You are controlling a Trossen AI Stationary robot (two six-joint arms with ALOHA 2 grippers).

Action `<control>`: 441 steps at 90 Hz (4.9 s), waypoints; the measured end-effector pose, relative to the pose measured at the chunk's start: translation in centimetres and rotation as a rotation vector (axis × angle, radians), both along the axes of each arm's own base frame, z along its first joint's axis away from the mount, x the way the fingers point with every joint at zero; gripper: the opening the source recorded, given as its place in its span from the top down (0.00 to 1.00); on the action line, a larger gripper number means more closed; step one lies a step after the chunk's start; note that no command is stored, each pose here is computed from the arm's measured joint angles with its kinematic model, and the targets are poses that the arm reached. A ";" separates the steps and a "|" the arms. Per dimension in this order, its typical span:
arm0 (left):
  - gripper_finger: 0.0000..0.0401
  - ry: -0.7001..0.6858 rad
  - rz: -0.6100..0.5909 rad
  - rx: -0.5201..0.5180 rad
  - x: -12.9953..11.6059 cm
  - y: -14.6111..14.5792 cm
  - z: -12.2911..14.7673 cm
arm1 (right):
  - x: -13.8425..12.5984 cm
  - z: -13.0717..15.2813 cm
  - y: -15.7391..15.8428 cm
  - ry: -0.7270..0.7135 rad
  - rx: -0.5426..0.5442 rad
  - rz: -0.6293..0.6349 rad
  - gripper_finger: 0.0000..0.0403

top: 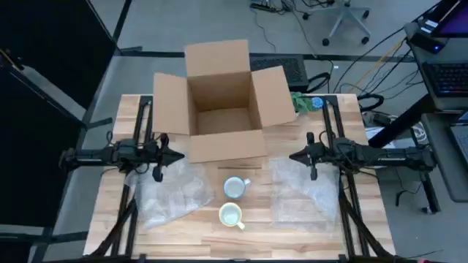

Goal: Wrap mug

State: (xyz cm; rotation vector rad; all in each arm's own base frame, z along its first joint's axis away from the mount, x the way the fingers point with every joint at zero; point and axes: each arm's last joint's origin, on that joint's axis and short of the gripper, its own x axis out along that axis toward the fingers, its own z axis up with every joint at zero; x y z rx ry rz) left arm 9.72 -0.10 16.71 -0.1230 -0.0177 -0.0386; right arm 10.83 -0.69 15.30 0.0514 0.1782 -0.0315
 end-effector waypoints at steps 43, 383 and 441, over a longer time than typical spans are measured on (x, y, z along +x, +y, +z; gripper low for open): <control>1.00 0.000 0.000 0.000 0.0 0.0 0.0 | 0.0 0.0 0.0 0.000 0.000 0.000 1.00; 1.00 -0.208 0.122 -0.175 -5.5 0.4 15.0 | 0.0 0.0 0.0 -0.001 0.000 0.000 1.00; 1.00 0.599 -0.162 -0.382 -2.4 -0.8 19.8 | 0.0 0.0 0.0 -0.001 0.000 0.000 1.00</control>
